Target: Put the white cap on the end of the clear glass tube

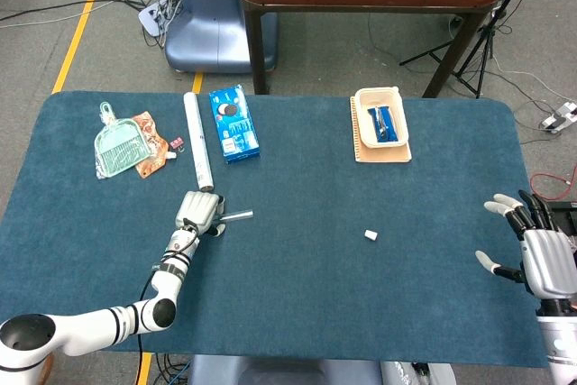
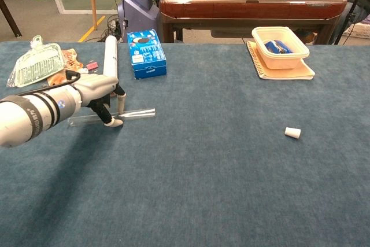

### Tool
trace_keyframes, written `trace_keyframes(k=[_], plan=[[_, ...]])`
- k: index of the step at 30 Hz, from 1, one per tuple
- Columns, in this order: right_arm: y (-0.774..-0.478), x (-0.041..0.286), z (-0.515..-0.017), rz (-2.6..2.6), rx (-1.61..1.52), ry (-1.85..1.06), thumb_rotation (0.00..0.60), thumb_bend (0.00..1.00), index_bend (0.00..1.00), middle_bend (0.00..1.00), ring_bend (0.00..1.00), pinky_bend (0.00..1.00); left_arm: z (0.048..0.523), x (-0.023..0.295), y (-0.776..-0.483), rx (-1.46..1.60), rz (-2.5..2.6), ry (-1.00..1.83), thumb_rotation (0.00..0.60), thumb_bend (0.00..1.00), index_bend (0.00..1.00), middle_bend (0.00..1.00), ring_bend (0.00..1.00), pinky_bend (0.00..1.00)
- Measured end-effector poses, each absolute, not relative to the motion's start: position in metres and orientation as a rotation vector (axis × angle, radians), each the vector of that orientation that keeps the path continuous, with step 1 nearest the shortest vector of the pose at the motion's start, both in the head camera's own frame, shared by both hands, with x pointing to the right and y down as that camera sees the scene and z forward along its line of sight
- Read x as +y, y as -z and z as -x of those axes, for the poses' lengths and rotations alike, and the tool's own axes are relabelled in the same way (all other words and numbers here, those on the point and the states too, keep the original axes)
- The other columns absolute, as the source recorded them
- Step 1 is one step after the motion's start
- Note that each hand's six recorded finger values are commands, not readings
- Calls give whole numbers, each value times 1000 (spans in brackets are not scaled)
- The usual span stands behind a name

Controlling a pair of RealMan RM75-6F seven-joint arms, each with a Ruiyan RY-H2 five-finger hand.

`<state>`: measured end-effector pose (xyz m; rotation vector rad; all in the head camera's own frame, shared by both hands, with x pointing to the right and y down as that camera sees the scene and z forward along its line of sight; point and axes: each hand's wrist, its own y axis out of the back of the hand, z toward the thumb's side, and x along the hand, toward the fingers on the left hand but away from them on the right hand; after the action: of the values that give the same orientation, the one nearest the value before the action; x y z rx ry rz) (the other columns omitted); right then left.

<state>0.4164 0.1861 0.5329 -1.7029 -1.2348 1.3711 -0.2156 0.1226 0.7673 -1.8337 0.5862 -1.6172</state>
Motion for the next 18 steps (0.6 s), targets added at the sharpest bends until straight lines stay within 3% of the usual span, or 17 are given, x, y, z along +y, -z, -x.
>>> trace_keyframes(k=[9, 13, 18], plan=[[-534, 186, -417, 1708, -1233, -1376, 600, 167, 283, 192, 49, 57, 215, 122, -768, 601, 1841, 1615, 543, 225, 537, 1000, 967, 1000], [-535, 186, -417, 1707, -1231, -1380, 600, 167, 282, 192, 49, 56, 215, 122, -769, 600, 1841, 1618, 597, 225, 568, 1000, 976, 1000], [-535, 187, -416, 1713, -1225, -1383, 600, 167, 282, 192, 49, 57, 213, 122, -767, 637, 1875, 1611, 600, 225, 596, 1000, 983, 1000]])
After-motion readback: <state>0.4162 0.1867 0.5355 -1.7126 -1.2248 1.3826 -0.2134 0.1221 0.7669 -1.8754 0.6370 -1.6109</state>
